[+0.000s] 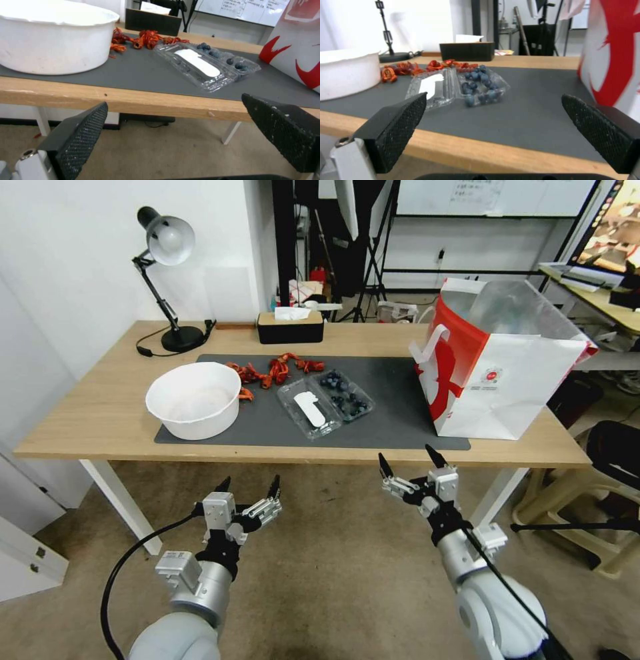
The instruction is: Close the takeout container lid, then place the container into the takeout bag.
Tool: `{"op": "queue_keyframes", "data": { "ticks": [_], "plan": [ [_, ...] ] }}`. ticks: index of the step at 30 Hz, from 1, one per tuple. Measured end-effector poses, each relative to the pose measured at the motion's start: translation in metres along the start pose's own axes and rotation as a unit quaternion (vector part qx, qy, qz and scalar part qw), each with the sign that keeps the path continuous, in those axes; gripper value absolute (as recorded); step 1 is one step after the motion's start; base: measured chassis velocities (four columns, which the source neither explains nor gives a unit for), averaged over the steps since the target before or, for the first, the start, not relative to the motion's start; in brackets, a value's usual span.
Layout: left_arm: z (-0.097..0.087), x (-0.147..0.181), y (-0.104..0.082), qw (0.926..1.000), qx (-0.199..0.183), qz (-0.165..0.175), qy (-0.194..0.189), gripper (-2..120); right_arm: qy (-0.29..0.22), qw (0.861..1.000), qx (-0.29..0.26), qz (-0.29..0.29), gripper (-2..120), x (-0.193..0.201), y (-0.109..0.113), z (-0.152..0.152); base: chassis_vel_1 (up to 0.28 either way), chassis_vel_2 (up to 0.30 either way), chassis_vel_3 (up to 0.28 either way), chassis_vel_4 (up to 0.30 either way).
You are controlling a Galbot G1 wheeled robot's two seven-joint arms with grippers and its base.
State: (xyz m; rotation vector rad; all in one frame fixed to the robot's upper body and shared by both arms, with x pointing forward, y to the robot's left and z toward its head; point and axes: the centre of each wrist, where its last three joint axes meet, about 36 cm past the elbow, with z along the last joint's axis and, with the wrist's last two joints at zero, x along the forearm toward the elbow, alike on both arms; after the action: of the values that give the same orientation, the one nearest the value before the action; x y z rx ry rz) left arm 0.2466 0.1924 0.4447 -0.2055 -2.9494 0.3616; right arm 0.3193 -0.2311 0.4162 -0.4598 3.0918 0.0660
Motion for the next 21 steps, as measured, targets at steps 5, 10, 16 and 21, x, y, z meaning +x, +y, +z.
{"op": "queue_keyframes", "data": {
  "ticks": [5, 10, 16, 21],
  "plan": [
    [0.004, 0.001, -0.001, 1.0, -0.003, -0.006, -0.002, 100, -0.002, 0.999, -0.018, -0.028, 100, -0.037, -0.028, -0.009, 0.0, 0.0, 0.0, 0.0],
    [0.006, 0.002, -0.001, 1.0, -0.004, -0.007, -0.001, 100, -0.002, 0.999, -0.016, -0.037, 100, -0.062, -0.041, -0.014, 0.0, 0.0, 0.0, 0.0],
    [0.011, -0.002, 0.003, 0.9999, -0.007, -0.013, 0.004, 100, 0.021, 0.998, -0.018, -0.048, 100, -0.108, -0.052, -0.023, 0.0, 0.0, 0.0, 0.0],
    [0.014, -0.004, 0.004, 0.9998, -0.007, -0.016, 0.007, 100, 0.052, 0.997, -0.017, -0.045, 100, -0.135, -0.054, -0.024, 0.0, 0.0, 0.0, 0.0]
  ]
}}
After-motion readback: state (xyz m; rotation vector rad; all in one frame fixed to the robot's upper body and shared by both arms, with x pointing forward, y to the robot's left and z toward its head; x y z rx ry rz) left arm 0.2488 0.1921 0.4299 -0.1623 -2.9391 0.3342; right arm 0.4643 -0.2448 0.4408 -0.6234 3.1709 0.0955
